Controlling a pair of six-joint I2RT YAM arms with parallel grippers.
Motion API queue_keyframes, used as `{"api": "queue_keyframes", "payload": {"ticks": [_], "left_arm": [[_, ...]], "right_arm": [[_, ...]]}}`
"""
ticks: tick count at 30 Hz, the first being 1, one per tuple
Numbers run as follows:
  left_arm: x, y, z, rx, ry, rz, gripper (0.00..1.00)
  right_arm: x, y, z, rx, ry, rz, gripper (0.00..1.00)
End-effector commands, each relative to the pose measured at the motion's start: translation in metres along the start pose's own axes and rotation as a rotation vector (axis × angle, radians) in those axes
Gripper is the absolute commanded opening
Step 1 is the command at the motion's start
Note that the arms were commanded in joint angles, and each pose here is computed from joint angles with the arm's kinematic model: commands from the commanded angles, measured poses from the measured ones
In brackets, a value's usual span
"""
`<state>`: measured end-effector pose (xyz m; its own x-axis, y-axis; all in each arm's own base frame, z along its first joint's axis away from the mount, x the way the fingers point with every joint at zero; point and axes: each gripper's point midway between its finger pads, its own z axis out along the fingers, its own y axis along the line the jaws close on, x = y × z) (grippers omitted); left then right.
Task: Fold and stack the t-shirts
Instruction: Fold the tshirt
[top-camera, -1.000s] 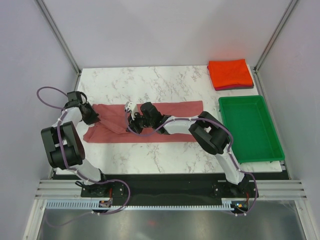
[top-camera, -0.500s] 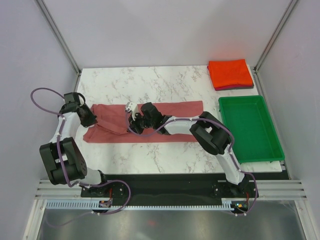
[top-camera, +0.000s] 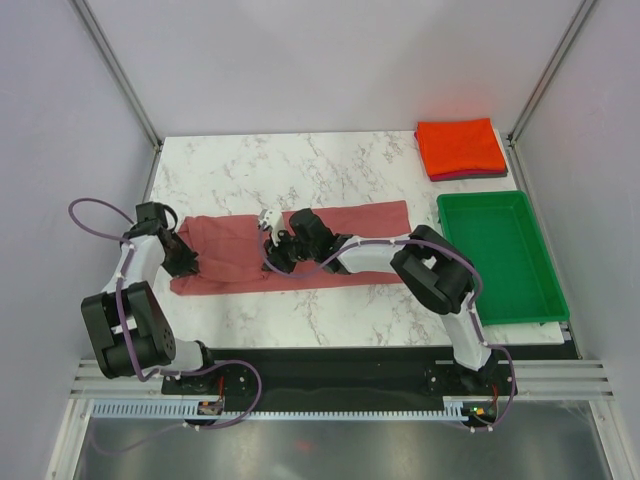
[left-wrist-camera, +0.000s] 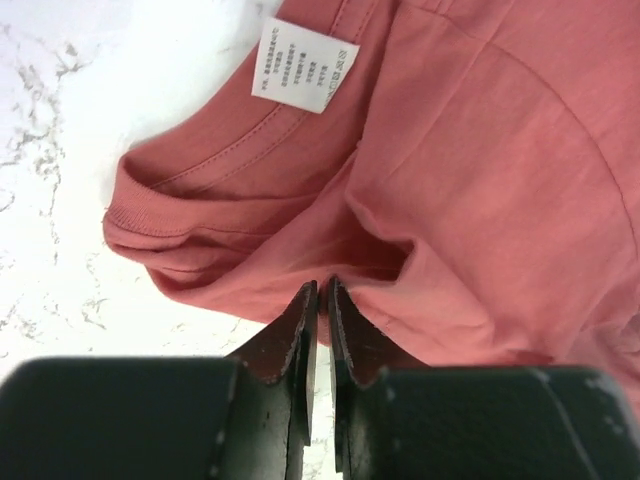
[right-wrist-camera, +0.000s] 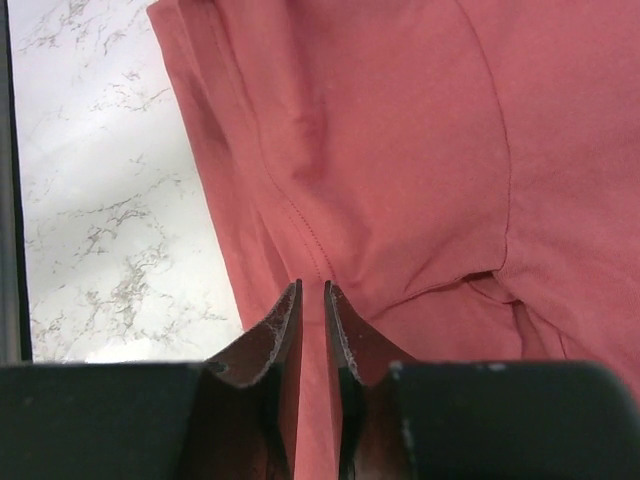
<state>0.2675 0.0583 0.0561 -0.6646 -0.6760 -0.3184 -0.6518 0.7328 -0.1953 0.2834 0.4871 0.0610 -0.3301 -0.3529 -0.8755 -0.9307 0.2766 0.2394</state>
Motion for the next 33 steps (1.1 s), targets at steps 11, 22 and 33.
{"api": "queue_keyframes", "payload": {"ticks": [11,22,33], "left_arm": [[-0.035,-0.007,-0.039,-0.003,-0.140,0.001,0.23],[-0.021,-0.011,-0.016,0.040,-0.083,0.046,0.34],[0.007,-0.003,0.018,0.015,0.018,-0.059,0.30]], "right_arm": [[-0.037,0.007,-0.007,0.033,-0.042,0.114,0.29],[-0.026,-0.027,-0.006,0.505,-0.050,0.597,0.38],[0.001,-0.019,0.005,0.612,-0.005,0.666,0.40]]}}
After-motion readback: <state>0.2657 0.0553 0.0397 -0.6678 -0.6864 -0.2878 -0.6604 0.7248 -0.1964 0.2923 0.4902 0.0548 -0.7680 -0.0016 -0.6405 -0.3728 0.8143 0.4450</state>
